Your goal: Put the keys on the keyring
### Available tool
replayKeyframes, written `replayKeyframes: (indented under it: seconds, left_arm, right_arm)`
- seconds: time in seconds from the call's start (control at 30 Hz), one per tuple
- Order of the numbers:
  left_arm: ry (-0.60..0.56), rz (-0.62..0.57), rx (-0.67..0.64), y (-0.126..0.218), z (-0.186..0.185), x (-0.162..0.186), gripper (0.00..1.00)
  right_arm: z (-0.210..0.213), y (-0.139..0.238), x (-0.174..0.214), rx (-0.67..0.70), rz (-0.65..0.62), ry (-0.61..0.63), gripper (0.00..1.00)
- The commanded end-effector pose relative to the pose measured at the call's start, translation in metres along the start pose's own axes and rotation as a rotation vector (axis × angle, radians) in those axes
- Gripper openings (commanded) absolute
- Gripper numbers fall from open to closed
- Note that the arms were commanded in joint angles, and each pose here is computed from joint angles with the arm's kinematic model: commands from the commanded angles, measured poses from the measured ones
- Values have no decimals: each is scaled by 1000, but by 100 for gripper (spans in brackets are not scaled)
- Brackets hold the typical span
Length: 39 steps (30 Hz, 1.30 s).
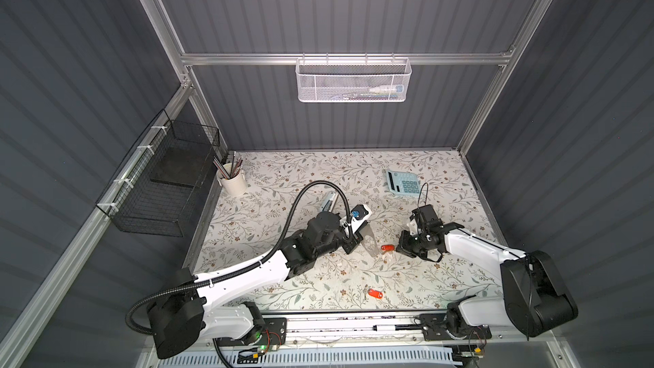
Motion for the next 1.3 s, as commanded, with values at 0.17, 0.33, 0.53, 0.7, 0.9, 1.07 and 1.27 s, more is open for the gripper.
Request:
replayKeyframes:
  seconds: [0.17,0.33,0.53,0.7,0.9,1.07,1.27]
  left_arm:
    - [-12,-41,-8,-5,4,-11,0]
    - [-8,-44,-7,-5,4,-12,0]
    - [-5,-43,-7,-4,4,-11,0]
    - [0,-51,-11,-3,6,-13,0]
    - [26,-81,-5,2,9,-13,0]
    - [27,-135,43,8,13,-13,0]
    - [40,-179,97,11,15,-16,0]
  right_arm:
    - [-6,-5,-2,51,1,-17,4]
    - [-2,-5,-5,19,-17,-5,14]
    - [1,11,-3,-8,-63,9,27]
    - [1,27,0,-56,-80,5,34]
    - [28,74,-13,-283,-292,190,50]
    - [68,116,-20,-598,-509,493,66]
    - [87,132,-2,-950,-540,708,55]
Point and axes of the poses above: each gripper's point midway between its finger pads, its own y axis back along the fingers, its own z axis along the line the jaws close on, x = y × z, the point moved 9 cm from there along y, back along the fingers, and after that the axes turned 5 degrees about -y, right-handed, at the moved point
